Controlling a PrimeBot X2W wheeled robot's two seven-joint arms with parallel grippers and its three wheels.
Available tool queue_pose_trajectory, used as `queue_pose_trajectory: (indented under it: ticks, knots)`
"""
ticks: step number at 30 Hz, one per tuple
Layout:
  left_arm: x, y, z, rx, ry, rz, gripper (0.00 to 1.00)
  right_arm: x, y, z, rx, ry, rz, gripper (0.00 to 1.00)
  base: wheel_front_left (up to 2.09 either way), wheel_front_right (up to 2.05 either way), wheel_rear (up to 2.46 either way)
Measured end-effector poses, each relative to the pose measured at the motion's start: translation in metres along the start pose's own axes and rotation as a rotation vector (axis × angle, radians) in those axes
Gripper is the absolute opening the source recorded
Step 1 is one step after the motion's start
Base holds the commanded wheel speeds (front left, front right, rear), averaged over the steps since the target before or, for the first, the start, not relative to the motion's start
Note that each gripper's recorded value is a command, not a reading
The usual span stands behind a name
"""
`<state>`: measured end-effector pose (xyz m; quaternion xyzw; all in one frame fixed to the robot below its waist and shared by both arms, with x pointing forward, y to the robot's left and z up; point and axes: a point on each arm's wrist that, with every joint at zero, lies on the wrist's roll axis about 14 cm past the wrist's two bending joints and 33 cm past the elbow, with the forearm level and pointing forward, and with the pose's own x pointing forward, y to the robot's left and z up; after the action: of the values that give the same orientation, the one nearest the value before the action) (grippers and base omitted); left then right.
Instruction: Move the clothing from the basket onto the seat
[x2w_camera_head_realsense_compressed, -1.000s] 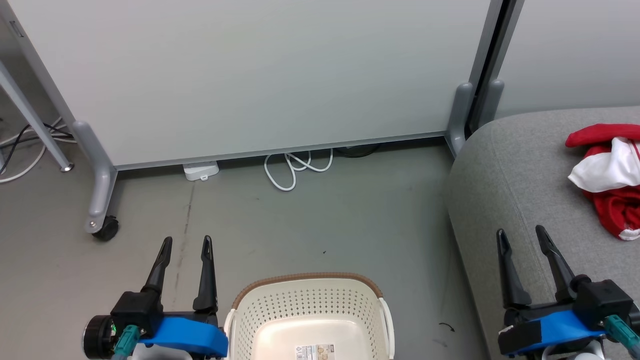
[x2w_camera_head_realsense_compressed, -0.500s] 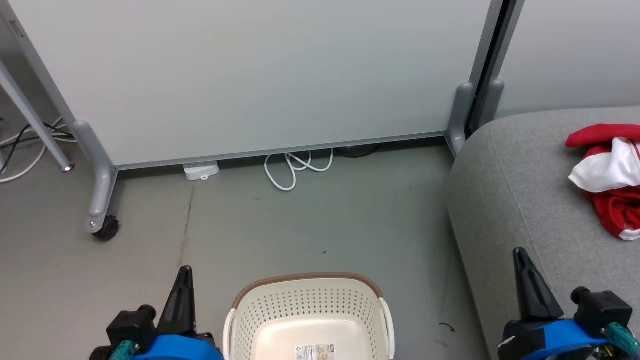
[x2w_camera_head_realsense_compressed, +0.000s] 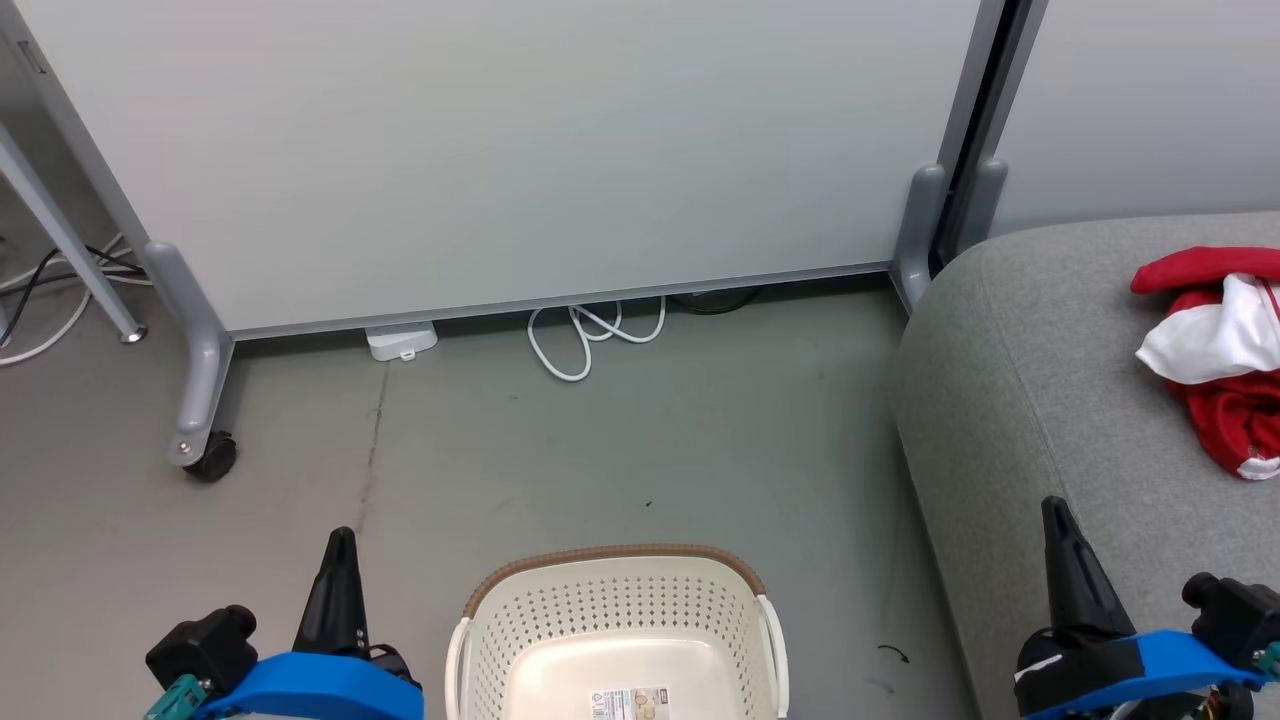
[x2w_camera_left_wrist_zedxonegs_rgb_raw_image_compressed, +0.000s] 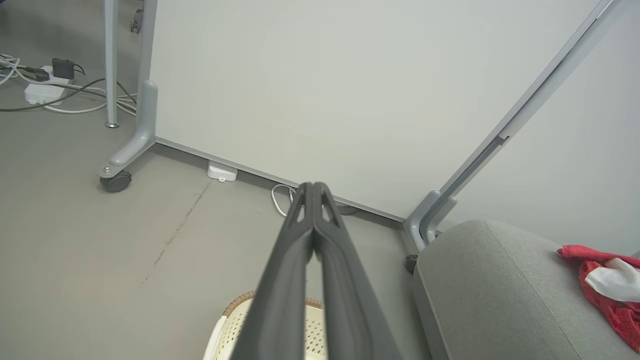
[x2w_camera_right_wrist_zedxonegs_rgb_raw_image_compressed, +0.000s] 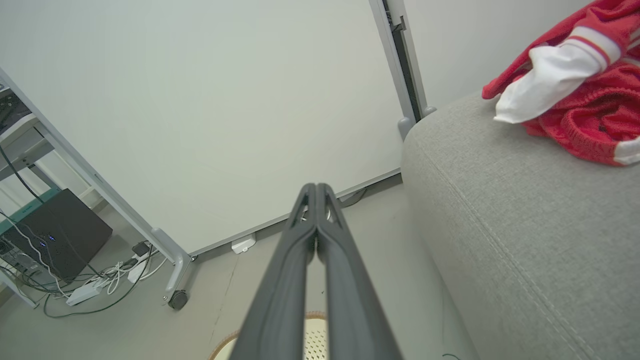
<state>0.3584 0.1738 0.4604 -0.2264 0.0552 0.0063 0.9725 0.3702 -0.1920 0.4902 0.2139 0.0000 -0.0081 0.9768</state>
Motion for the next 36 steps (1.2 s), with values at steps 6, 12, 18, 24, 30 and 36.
queue_pose_trajectory:
  ticks: [6,12,18,24,30,36]
  knots:
    - [0.002,0.002,0.003,-0.098,0.0,0.012,0.0,0.002,-0.002,0.001,0.098,0.002,-0.014,0.0,0.0,0.0,0.0]
    - [0.004,0.006,0.006,-0.19,0.0,0.027,0.0,0.002,-0.004,0.001,0.193,0.009,-0.029,0.0,0.0,0.0,0.0]
    - [0.006,0.006,0.009,-0.276,-0.004,0.029,0.0,0.004,-0.005,0.001,0.279,0.013,-0.037,0.0,0.0,0.0,0.0]
    - [0.007,0.008,0.012,-0.356,-0.005,0.033,0.0,0.005,-0.006,0.002,0.361,0.015,-0.044,0.0,0.0,0.0,0.0]
    - [0.009,0.009,0.015,-0.433,-0.01,0.035,0.0,0.007,-0.006,0.003,0.44,0.014,-0.047,0.0,0.0,0.0,0.0]
    - [0.01,0.009,0.017,-0.505,-0.01,0.031,0.0,0.007,-0.007,0.003,0.513,0.019,-0.051,0.0,0.0,0.0,0.0]
